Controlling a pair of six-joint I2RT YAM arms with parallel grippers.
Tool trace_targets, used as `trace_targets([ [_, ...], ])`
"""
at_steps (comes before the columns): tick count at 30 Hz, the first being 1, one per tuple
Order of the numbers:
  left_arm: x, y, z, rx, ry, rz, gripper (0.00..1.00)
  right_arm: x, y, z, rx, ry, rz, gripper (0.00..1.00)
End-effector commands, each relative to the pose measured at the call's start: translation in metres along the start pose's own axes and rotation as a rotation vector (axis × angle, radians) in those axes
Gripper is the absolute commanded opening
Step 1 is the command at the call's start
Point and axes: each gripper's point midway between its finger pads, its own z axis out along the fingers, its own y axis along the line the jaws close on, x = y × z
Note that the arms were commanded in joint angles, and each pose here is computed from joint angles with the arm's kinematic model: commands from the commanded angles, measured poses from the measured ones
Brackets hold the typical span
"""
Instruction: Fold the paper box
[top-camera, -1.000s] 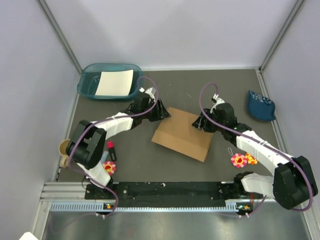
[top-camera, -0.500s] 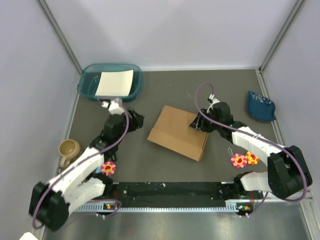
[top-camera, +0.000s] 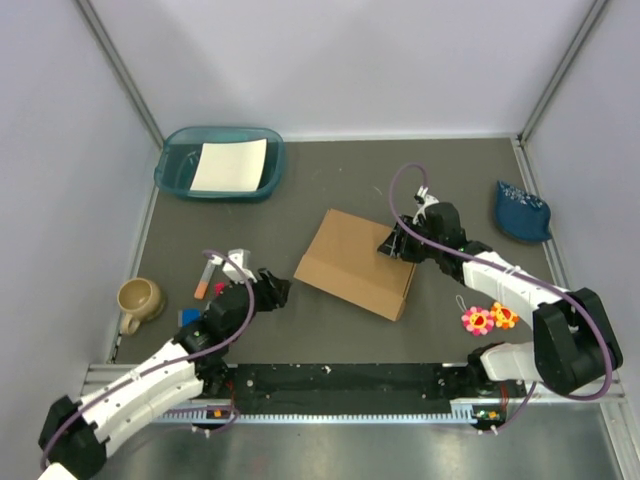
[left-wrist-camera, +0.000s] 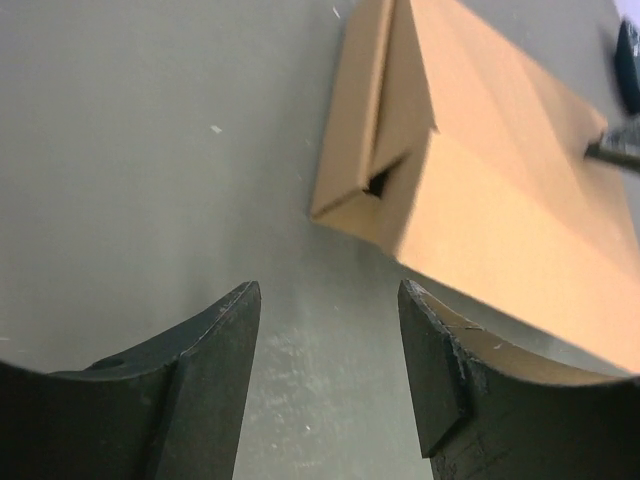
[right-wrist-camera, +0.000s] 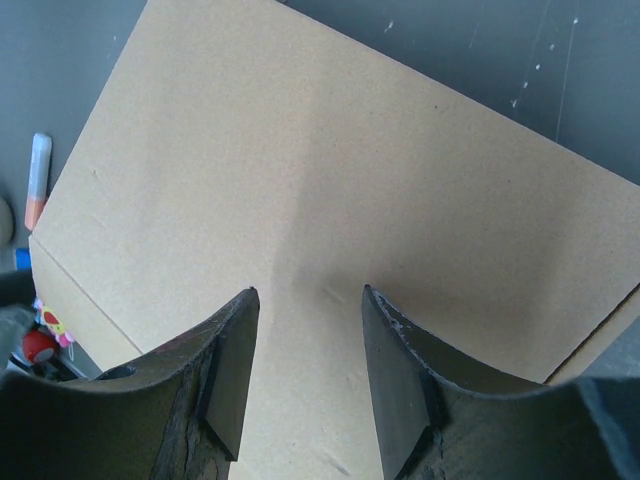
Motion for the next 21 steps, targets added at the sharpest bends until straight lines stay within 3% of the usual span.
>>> trace_targets([
  [1,0.003,-0.022,0.006,0.037,-0.031,0.051,0.64,-0.013,0.012,-0.003,-0.023,-0.014,-0.001,0.47],
  [7,0.026,-0.018,0.012,0.038,0.008,0.079,0.68,-0.018,0.015,-0.009,-0.025,-0.022,-0.012,0.47],
  [21,0.008,-0.035,0.011,0.227,-0.203,0.146,0.68,-0.022,0.023,-0.010,-0.048,-0.023,-0.010,0.47],
])
